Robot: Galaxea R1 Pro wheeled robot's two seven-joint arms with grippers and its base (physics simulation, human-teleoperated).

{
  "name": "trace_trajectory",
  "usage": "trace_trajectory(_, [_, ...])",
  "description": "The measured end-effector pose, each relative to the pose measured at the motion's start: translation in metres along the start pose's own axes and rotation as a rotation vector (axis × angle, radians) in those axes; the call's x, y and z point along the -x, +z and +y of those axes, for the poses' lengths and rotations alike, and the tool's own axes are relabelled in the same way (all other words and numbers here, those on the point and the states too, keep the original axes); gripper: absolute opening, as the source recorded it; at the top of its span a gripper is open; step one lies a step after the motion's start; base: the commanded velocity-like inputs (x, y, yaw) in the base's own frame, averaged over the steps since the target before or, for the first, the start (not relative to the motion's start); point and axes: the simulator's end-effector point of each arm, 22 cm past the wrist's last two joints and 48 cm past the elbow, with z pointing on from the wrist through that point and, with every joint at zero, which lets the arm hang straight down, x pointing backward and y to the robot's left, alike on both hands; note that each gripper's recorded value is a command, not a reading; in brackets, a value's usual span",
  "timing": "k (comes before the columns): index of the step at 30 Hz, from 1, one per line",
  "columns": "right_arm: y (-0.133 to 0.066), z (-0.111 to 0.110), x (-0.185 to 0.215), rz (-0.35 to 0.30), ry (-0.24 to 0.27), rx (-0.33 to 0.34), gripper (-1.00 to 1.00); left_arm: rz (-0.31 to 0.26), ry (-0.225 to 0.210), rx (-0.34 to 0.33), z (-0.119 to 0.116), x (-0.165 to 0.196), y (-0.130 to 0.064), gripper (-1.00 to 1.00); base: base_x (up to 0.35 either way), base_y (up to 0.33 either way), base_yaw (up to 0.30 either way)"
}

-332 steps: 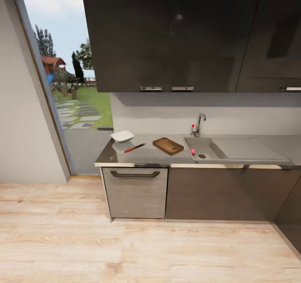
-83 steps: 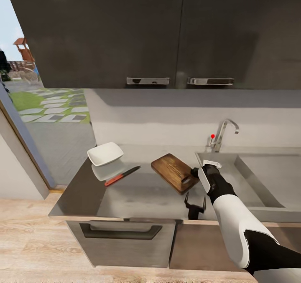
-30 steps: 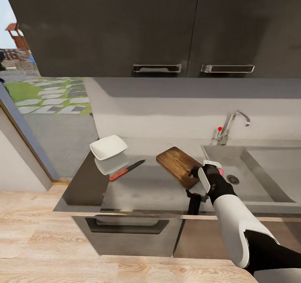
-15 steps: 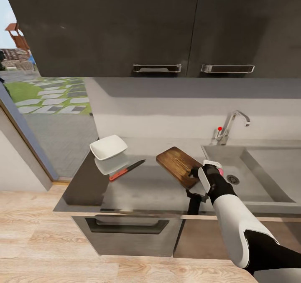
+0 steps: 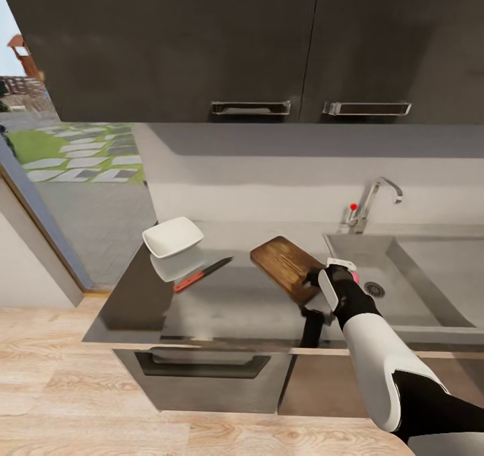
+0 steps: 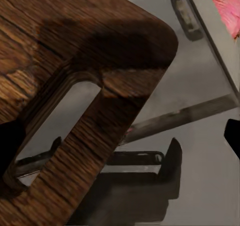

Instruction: In the kitchen, take the Vidalia onion out of the sink, dice it on the chopping board with the paring knife, put the diced onion into the bowl on the countertop, then place both the paring knife and the chopping board into the sink.

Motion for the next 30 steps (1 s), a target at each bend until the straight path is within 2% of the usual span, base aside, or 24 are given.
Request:
trace_trajectory(6, [0.003,-0.001,-0.004,0.007,-0.002,-0.003,1.0,0.007,0.0,0.0,0.0,-0.003,0.0,1.0,0.143,-0.118,0.0])
trace_trajectory(30, [0.015,-0.001,-0.016,0.031,-0.009,-0.009,1.0,0.032,0.001,0.0,0.001,-0.012,-0.001,1.0,0.004,-0.003,0.0])
